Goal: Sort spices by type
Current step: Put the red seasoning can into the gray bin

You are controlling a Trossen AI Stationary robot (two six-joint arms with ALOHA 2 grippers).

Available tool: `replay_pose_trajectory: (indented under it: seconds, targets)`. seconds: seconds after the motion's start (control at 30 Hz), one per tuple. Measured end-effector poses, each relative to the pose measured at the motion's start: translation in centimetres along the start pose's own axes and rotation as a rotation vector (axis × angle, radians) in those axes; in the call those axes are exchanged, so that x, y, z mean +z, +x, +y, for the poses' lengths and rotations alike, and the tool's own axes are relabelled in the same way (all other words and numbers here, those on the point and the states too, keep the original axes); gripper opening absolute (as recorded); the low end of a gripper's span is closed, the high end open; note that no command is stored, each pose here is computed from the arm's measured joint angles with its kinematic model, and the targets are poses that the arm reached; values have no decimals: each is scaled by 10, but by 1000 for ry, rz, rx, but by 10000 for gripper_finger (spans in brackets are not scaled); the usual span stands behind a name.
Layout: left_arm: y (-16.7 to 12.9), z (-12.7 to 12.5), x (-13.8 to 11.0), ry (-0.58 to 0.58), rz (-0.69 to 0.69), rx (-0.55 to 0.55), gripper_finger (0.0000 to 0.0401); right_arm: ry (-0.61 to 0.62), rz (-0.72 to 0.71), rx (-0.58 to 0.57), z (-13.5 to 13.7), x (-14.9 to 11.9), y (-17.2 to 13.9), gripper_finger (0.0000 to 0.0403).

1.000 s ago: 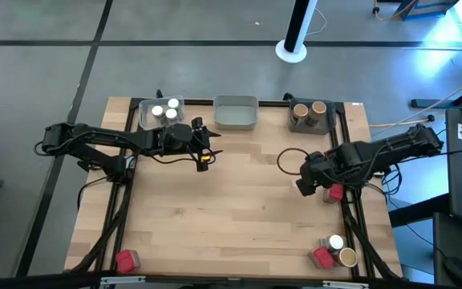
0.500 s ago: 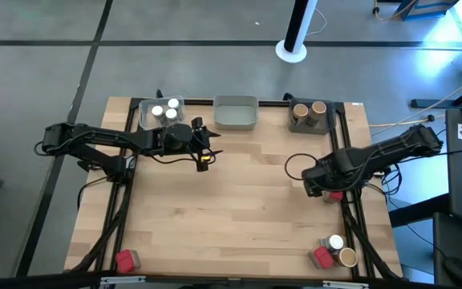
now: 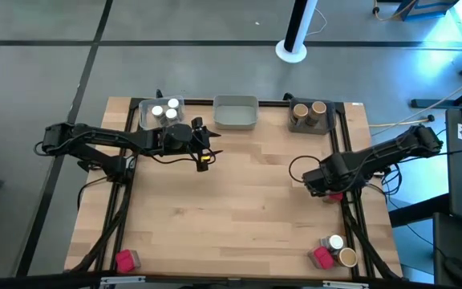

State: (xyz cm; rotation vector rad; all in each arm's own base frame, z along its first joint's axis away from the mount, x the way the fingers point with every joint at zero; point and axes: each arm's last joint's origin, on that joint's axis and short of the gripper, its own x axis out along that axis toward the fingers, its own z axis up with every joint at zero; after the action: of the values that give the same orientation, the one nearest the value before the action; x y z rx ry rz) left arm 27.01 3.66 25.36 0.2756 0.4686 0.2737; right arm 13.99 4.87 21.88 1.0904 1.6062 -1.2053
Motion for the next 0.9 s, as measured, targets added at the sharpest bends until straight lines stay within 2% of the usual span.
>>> replay_pose_trajectory:
  seconds: [0.53,0.9]
  targets:
    - [0,0,0,0,0,0,244,-5,-25,0,1,5,18,342]
    - [0,0,0,0,0,0,244,-7,-31,2,1,5,19,342]
